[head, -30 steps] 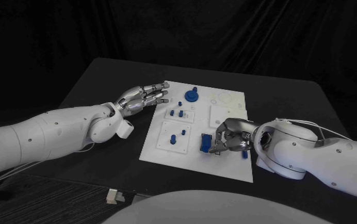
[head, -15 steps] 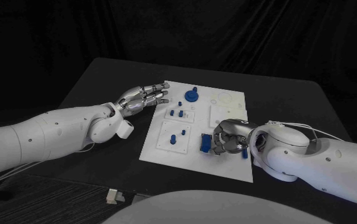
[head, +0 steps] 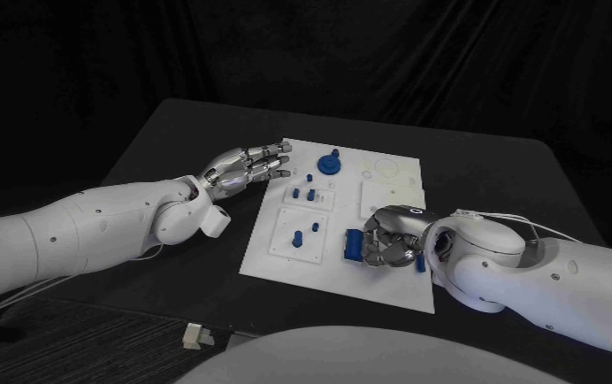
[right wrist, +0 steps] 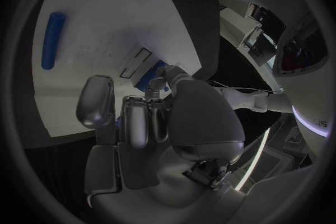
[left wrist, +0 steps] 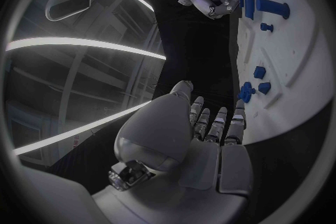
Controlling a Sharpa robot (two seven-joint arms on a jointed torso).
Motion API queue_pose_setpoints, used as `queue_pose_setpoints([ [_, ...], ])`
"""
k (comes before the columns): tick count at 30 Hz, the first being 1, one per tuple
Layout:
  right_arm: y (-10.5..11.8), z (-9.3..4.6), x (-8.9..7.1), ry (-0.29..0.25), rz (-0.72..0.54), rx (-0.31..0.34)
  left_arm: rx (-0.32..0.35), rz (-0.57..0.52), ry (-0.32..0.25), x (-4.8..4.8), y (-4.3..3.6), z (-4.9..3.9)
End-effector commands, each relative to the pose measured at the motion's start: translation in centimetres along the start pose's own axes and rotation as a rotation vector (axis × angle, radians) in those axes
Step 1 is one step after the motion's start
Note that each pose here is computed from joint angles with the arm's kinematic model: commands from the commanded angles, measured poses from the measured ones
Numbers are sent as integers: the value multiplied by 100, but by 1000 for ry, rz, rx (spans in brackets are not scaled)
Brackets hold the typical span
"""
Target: Assemble the parts on the task board
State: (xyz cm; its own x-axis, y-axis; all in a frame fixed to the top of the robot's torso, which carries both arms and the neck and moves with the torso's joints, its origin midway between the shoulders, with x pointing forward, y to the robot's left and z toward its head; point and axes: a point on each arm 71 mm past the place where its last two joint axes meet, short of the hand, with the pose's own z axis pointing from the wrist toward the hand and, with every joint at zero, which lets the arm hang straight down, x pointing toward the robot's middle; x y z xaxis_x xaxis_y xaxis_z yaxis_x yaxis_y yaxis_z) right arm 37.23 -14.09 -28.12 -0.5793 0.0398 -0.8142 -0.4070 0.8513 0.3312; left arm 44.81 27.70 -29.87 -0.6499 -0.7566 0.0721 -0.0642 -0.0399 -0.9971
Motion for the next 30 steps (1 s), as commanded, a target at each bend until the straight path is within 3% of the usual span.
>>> queue_pose_setpoints([
  [1, 11, 6, 19, -5, -9, -11, 12, -14, 10, 17, -5, 3],
  [9, -5, 7, 35, -1, -8, 0, 12, -15, 12, 21, -5, 4],
  [14, -72, -71, 5, -36, 9, 12, 14, -15, 10, 18, -6, 1],
  [21, -286, -295, -298, -139, 66, 60, 13, -11, 4, 0, -7, -13],
  [24, -370, -363, -445, -157, 83, 95, 13, -10, 3, -3, -7, -13],
  [26, -431, -406, -540, -156, 84, 129, 13, -10, 3, -3, -6, -11],
  [30, -544, -458, -639, -95, 59, 220, 12, -10, 3, -2, -4, -7],
])
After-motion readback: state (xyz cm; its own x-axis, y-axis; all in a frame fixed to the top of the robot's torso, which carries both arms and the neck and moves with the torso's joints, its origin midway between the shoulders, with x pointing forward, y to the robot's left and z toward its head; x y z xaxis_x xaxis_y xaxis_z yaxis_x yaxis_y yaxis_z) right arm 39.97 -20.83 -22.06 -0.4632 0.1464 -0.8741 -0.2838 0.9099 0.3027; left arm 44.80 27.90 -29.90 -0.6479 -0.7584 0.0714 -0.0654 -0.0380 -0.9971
